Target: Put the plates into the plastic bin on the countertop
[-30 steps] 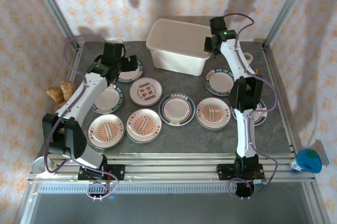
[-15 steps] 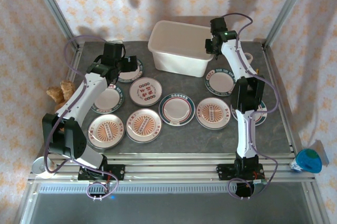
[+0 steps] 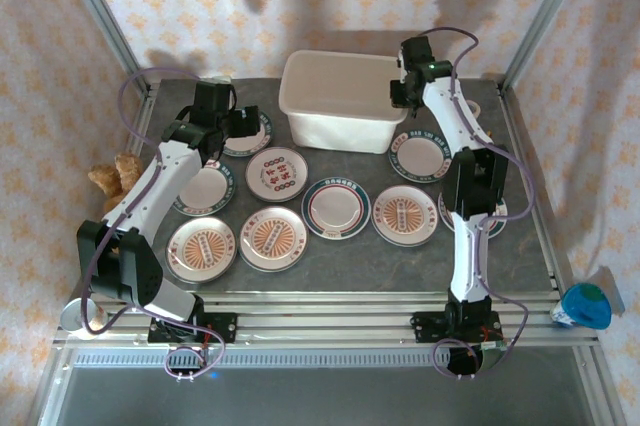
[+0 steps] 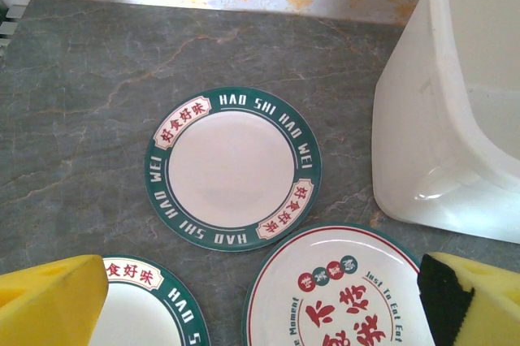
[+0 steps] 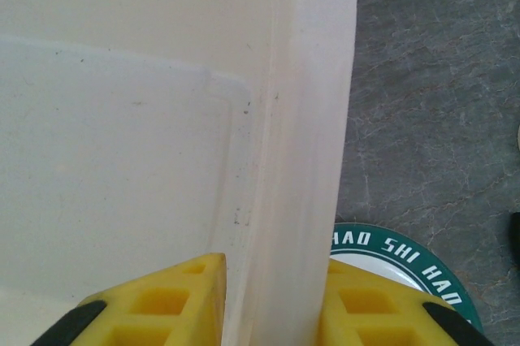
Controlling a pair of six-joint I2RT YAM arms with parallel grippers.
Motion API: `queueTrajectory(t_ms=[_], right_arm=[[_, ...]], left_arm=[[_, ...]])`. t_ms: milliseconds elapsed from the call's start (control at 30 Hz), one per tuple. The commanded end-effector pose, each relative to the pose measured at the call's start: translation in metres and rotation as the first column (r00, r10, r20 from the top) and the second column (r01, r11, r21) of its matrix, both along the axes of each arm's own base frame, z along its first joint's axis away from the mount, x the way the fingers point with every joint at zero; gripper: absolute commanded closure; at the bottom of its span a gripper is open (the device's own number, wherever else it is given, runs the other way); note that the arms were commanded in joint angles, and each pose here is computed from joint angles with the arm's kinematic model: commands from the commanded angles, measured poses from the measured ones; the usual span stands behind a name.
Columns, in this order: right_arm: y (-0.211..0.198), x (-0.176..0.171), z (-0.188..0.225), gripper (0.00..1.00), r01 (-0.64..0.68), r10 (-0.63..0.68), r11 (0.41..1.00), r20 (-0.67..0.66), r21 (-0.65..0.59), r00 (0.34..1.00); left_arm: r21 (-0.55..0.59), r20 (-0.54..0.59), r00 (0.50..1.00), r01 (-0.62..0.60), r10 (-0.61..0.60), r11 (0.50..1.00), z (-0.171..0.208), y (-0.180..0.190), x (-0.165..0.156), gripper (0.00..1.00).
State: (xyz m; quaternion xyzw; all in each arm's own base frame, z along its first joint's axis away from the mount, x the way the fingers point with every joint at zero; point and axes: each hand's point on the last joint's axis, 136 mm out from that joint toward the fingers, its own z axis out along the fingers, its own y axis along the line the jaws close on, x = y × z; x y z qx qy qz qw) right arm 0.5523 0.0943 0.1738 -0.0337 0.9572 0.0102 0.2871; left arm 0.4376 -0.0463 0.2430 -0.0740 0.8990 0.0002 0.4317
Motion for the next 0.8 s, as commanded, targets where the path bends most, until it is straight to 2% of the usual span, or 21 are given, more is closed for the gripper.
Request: queueTrajectory(t_ms=[0, 167, 267, 600, 667, 767], right_arm=[[0.003, -0.008, 0.029, 0.71, -0.060, 0.060, 0.998, 0.051, -0.010, 0.997], [0.000, -0.010, 0.031, 0.71, -0.089, 0.092, 0.995, 0.060, -0.047, 0.994], [0.006, -0.012, 0.029, 0.73, -0.133, 0.135, 0.990, 0.048, -0.038, 0.990], [0.010, -0.007, 0.021, 0.71, -0.199, 0.200, 0.979, 0.042, -0.031, 0.979], [0.009, -0.006, 0.023, 0.69, -0.201, 0.202, 0.979, 0.038, -0.033, 0.979], [0.009, -0.007, 0.025, 0.57, -0.196, 0.197, 0.980, 0.041, -0.027, 0.979]], left_arm=[[0.001, 0.004, 1.000, -0.002, 0.002, 1.000, 0.004, 0.001, -0.007, 0.01], [0.001, 0.003, 1.000, 0.004, -0.004, 1.000, 0.004, 0.000, -0.006, 0.01], [0.002, 0.000, 1.000, 0.006, -0.006, 1.000, 0.004, 0.000, -0.006, 0.01], [0.014, 0.005, 1.000, 0.013, -0.013, 1.000, 0.006, 0.001, -0.011, 0.01], [0.016, 0.004, 1.000, 0.014, -0.015, 1.000, 0.006, 0.002, -0.012, 0.01], [0.018, 0.005, 1.000, 0.015, -0.015, 1.000, 0.006, 0.002, -0.013, 0.01]])
